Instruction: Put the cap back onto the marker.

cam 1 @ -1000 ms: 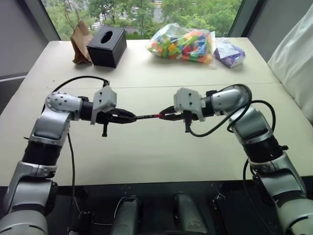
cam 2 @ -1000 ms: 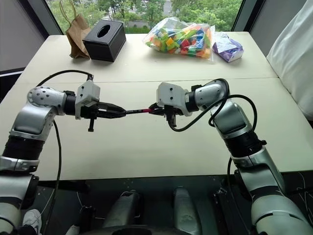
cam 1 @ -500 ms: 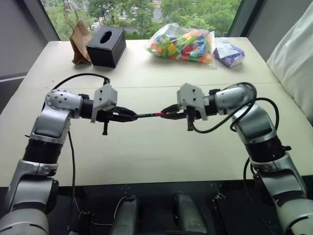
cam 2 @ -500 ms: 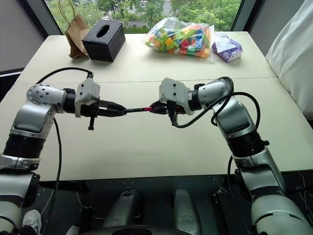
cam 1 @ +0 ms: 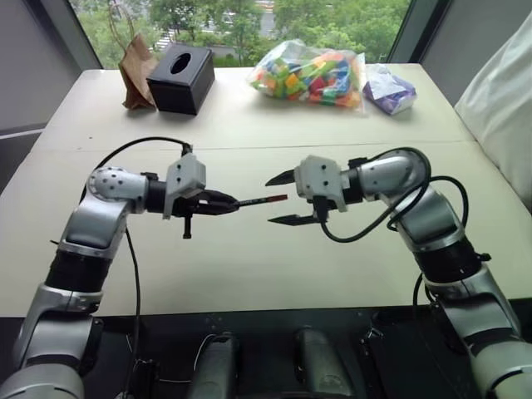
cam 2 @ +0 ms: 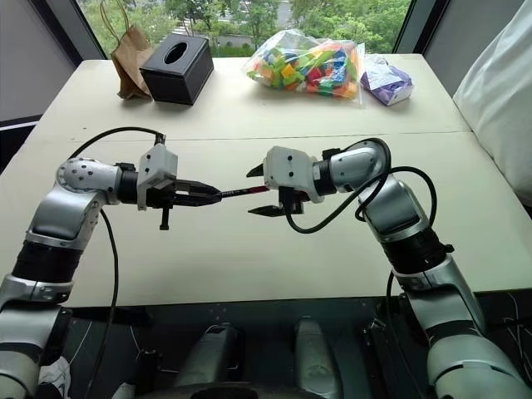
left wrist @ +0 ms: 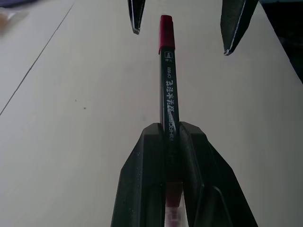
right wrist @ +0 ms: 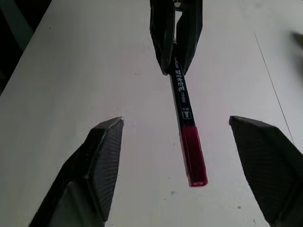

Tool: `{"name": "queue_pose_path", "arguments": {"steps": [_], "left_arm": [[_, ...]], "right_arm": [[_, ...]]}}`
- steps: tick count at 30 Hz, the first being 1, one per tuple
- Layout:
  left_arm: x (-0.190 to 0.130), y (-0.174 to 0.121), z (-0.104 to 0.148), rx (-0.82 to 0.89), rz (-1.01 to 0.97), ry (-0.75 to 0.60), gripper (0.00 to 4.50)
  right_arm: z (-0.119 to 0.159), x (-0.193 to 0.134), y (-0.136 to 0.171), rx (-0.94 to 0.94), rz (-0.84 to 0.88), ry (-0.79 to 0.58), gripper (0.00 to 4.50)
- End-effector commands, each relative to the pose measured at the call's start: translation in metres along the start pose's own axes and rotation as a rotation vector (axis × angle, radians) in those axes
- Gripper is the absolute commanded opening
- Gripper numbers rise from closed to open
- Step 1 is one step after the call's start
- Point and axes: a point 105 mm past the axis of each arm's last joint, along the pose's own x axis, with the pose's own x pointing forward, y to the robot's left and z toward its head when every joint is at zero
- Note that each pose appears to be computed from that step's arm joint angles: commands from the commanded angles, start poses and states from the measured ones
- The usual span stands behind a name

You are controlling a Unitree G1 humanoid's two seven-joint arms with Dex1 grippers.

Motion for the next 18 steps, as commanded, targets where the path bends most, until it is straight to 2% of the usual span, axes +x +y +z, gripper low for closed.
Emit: {"name": "queue_pose_path", "arguments": {"steps": [1,8,11,18], "left_arm": [[-0.020,0.006,0.003,-0.017,0.129,0.007,0.00],[-0.045,0.022,-0.012,-0.176,0.483,0.029,0.00],[-0.061,0.026,-0.016,-0.331,0.689,-0.003,0.00],[-0.085,0.008,-0.043,-0.580,0.967,0.064,0.00]], "right_arm": [[0.005,-0.016,-0.009,-0.019,-0.088,-0.016,3.95],[0.007,-0.025,-0.013,0.027,-0.189,-0.057,3.95],[0.010,-0.027,-0.013,0.057,-0.222,-0.089,3.95],[0.025,-0.036,-0.019,0.137,-0.277,-0.187,3.95]]}}
